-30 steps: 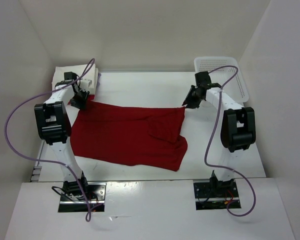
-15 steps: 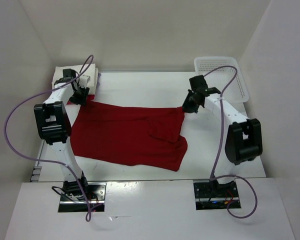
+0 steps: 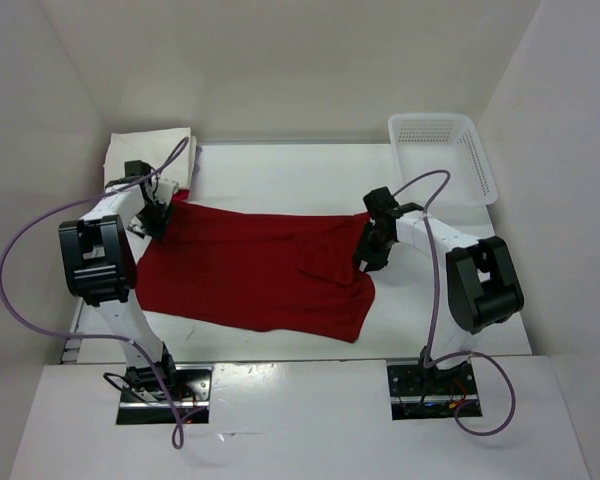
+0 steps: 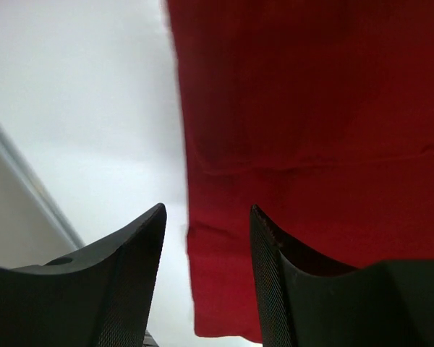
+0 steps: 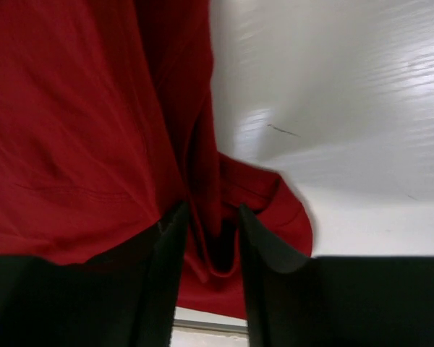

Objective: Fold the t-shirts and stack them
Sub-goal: Fold the flattened tshirt in 1/3 of the way

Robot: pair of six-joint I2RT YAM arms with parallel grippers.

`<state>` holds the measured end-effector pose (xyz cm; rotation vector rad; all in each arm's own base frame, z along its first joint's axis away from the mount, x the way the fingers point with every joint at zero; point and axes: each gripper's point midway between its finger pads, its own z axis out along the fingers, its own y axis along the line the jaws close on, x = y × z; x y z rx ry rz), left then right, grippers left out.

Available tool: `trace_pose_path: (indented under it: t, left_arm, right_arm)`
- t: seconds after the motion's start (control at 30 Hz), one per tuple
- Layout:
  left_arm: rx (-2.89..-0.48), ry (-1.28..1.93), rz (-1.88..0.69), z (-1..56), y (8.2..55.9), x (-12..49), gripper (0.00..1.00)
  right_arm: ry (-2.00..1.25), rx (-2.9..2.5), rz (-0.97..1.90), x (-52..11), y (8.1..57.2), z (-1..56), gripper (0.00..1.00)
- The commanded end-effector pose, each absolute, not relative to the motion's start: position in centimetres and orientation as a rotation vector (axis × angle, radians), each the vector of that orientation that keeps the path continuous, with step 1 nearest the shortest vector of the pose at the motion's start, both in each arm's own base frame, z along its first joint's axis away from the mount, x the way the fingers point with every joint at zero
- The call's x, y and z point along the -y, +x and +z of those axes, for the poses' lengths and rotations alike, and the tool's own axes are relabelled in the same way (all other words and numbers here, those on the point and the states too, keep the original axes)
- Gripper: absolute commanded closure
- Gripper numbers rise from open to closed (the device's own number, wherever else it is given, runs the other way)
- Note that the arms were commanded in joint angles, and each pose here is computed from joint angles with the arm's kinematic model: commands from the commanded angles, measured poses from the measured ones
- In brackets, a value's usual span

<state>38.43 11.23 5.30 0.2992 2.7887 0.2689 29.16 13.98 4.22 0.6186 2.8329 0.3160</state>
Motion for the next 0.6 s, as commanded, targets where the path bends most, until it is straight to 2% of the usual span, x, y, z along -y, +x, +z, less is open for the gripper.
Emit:
trace_pose_path:
  t: [0.0, 0.07, 0.23, 0.33, 0.5, 0.57]
  left_arm:
    - [-2.877, 0.315, 0.217, 2.8, 36.5, -10.8, 0.43]
    - [-2.9, 0.318, 0.207, 1.7, 36.2, -10.7, 0.43]
    - [-2.931, 0.344, 0.27, 0.9, 35.7, -11.5, 0.43]
    - [-2.893, 0.352, 0.301, 1.8, 36.1, -11.8, 0.43]
    - [-2.895, 0.351, 0.314, 1.8, 36.1, -12.0, 0.43]
    - [-2.895, 0.351, 0.314, 1.8, 36.1, -12.0, 0.43]
  right_arm:
    - [0.55, -2.803, 0.371, -15.6, 30.2, 4.8, 0.56]
    - [0.573, -2.847, 0.274, -14.8, 28.9, 3.3, 0.5]
    - [0.679, -2.861, 0.045, -12.1, 27.8, 1.6, 0.5]
    - [0.694, -2.766, 0.131, -12.5, 28.6, 4.3, 0.57]
    - [0.717, -2.62, 0.224, -12.3, 28.9, 9.3, 0.57]
    - [0.741, -2.616, 0.178, -11.6, 28.5, 9.3, 0.57]
